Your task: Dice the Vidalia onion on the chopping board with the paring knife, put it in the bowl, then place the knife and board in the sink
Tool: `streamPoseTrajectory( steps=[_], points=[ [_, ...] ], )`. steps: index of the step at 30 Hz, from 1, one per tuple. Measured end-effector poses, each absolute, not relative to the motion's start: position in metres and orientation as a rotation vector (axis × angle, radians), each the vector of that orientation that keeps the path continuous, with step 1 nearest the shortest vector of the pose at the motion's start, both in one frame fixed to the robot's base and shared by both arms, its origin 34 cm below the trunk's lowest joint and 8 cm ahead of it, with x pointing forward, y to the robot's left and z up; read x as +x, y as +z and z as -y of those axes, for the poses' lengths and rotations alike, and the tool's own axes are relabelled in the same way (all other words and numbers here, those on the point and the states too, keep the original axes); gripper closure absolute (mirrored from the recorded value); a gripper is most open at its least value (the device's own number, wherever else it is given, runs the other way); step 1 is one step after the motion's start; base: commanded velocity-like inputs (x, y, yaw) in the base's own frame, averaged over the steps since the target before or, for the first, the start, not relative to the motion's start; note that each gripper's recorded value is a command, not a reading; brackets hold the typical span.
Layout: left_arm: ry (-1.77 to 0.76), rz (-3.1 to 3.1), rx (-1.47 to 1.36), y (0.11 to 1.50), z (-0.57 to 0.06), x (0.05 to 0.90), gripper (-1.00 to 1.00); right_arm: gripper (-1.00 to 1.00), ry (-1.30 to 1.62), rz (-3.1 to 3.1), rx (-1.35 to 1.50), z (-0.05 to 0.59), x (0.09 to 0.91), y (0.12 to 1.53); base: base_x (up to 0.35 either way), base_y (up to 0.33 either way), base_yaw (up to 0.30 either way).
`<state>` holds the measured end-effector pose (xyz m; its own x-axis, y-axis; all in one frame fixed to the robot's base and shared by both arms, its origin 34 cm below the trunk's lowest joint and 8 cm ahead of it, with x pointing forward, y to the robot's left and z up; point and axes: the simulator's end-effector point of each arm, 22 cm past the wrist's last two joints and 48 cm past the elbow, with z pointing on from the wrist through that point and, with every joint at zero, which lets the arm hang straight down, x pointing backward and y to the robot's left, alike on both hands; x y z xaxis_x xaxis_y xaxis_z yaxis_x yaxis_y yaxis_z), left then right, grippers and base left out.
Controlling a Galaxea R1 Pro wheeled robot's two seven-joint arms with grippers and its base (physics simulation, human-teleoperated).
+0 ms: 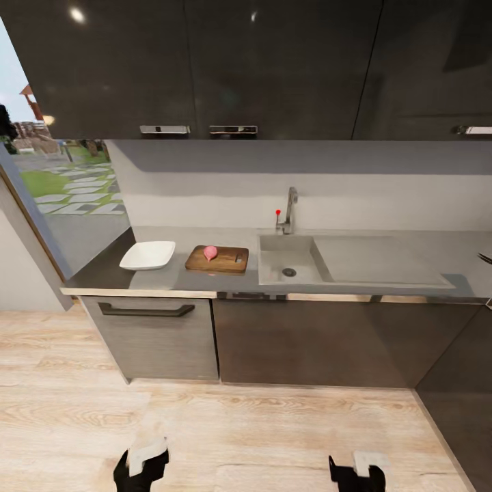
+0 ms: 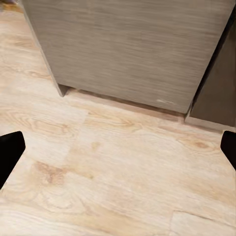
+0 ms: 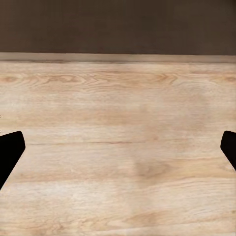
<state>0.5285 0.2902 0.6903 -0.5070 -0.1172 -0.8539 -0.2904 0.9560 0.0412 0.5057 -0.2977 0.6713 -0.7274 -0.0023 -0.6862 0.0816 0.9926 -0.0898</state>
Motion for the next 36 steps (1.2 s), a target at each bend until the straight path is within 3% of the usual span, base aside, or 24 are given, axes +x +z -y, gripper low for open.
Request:
streamPoseTrajectory(
  steps=[36],
  points=[
    [0.232,-2.11,-0.283,0.685,-0.295,0.509,-1.0,-1.0,-0.205,-2.327,0.064,0.327,0.475,0.66,0.0,0.0,-0.02]
  ],
)
